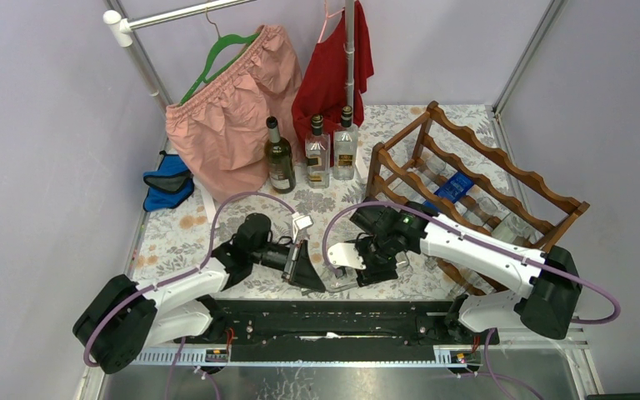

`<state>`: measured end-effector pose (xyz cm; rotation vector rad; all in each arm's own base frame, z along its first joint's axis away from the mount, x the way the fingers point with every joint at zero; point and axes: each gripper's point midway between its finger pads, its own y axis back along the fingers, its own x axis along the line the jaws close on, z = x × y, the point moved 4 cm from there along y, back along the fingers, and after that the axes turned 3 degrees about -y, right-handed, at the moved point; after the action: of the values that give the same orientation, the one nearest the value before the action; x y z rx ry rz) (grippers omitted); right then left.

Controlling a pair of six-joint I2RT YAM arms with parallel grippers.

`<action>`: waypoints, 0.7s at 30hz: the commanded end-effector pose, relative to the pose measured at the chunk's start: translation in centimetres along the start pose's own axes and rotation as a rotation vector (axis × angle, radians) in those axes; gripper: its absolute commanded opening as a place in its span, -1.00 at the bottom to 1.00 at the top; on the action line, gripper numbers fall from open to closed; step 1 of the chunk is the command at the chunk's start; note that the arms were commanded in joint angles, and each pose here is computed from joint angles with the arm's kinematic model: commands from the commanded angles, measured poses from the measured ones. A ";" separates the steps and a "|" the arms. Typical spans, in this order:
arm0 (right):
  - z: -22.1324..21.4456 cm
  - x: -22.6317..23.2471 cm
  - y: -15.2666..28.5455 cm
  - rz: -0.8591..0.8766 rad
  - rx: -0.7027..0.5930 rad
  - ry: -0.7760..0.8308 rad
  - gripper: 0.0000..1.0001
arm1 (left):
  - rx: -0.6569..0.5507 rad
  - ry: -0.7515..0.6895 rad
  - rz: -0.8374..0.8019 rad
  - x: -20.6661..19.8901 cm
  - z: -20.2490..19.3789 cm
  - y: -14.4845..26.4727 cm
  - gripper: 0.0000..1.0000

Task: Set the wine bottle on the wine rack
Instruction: Pick up the wine bottle from the center of the board.

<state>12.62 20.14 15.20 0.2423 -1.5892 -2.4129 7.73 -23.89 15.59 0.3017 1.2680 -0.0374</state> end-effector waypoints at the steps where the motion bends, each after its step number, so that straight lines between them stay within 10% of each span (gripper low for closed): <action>1: 2.8 -0.6 1.3 -0.017 -0.113 -0.013 -0.84 | -0.024 -0.059 -0.054 -0.8 0.3 0.0 -0.27; 10: 2.7 -0.4 1.2 -0.007 -0.115 -0.015 -0.88 | -0.024 -0.089 -0.085 -1.6 0.3 0.2 0.26; 21: 2.1 -0.2 0.9 -0.009 -0.111 -0.006 -0.89 | -0.036 -0.101 -0.116 -2.2 0.2 0.6 -0.01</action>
<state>12.11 20.57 15.60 0.1795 -1.5519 -2.4324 7.37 -23.75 16.19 0.2563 1.2641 -0.0723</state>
